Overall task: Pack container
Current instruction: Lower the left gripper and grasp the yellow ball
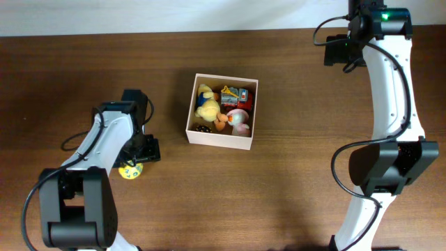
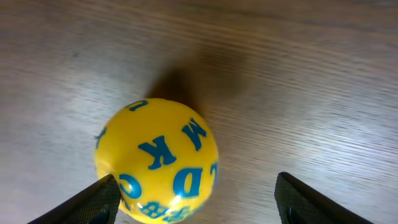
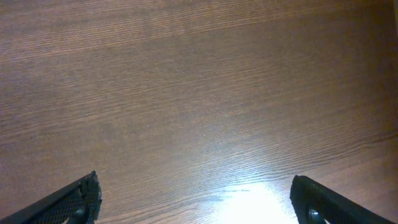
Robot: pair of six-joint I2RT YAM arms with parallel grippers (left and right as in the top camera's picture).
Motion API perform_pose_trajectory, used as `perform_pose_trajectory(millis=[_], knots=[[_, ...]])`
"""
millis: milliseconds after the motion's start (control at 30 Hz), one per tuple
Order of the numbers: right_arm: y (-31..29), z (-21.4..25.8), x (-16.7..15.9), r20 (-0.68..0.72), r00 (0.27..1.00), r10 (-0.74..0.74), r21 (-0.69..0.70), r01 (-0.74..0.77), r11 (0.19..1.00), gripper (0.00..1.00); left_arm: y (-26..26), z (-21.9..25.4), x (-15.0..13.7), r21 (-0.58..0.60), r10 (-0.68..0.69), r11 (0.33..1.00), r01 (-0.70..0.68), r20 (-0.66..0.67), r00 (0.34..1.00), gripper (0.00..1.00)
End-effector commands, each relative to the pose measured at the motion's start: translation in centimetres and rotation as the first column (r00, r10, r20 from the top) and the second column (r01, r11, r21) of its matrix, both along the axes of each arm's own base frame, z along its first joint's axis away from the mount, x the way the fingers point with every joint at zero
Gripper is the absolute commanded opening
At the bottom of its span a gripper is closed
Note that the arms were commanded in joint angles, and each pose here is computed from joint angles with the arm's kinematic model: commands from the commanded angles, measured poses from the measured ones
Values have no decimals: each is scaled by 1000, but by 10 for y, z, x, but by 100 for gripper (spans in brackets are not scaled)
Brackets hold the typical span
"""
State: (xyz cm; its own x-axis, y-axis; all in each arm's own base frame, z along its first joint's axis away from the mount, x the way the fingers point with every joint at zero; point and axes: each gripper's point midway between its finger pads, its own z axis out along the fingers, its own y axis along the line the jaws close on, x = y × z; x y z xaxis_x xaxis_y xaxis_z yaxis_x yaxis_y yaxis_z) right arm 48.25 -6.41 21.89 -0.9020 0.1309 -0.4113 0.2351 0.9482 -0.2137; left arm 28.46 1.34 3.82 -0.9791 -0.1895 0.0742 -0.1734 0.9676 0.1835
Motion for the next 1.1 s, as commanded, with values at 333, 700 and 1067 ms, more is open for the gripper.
perform_pose_trajectory(millis=[333,700,1067], knots=[[-5,5,1,16,1000,-16,-13,17,1000,99,4,-10,-3,25,7,1000,-7,-9,1000,80],[-5,5,1,16,1000,-16,-13,17,1000,99,9,-24,-7,49,4,999,-5,3,1000,75],[-5,5,1,16,1000,-16,-13,17,1000,99,8,-28,-11,46,5,999,-5,-1,1000,32]])
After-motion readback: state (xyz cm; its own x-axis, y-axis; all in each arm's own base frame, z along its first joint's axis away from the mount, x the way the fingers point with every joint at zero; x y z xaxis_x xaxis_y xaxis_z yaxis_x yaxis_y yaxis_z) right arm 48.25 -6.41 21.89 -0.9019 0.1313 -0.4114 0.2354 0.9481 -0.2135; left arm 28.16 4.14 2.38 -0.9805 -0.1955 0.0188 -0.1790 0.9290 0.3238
